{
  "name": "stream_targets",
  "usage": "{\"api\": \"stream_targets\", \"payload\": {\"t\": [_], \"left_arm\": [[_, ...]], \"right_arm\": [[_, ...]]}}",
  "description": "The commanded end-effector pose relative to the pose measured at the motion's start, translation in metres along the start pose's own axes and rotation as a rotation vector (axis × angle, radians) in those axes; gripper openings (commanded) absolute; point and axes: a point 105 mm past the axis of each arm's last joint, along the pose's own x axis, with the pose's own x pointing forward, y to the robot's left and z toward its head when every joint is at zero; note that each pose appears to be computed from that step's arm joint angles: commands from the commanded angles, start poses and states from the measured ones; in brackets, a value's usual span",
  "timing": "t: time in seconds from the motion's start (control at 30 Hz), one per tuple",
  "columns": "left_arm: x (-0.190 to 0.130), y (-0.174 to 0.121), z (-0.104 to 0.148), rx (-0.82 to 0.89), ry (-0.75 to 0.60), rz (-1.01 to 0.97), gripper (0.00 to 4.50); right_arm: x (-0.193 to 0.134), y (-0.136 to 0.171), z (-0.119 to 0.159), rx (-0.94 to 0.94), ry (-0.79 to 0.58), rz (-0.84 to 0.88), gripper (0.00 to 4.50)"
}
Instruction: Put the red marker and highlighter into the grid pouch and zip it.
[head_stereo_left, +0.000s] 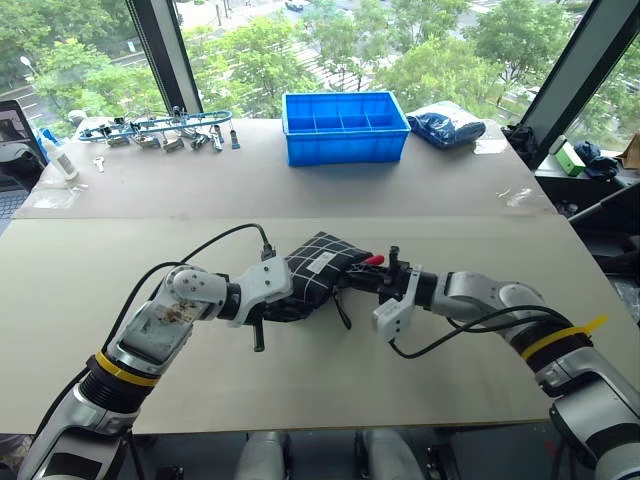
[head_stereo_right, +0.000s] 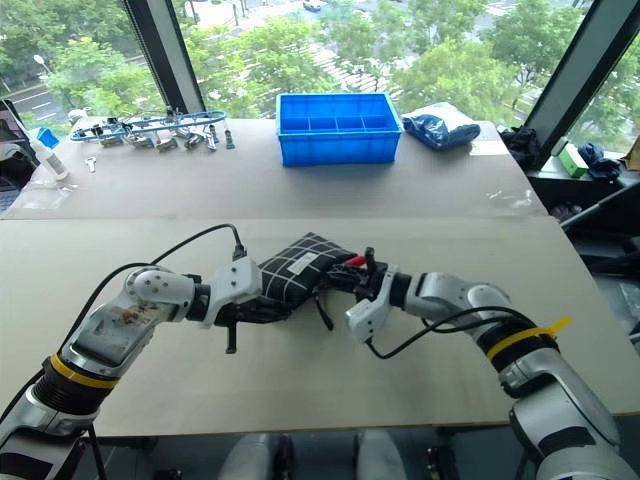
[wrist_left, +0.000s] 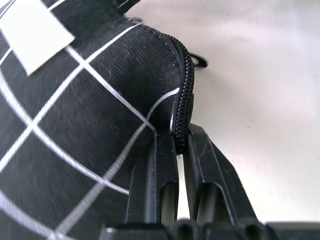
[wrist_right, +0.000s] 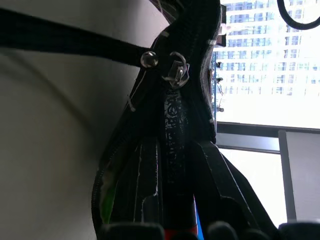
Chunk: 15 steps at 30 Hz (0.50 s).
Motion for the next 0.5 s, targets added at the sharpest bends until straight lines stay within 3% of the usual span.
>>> {"api": "stream_targets", "payload": {"t": [0.03, 0.33, 0.5], "left_arm": [[-0.006, 0.002, 0.013, 0.033, -0.045, 0.022, 0.00], [-0.005, 0.001, 0.015, 0.032, -0.057, -0.003, 0.00], [-0.005, 0.001, 0.015, 0.036, -0.059, -0.014, 0.00]], "right_arm": [[0.000, 0.003, 0.012, 0.017, -0.029, -0.017, 0.46], [-0.002, -0.005, -0.008, 0.118, 0.104, -0.045, 0.46], [0.004, 0.005, 0.021, 0.096, -0.012, 0.003, 0.46]]}}
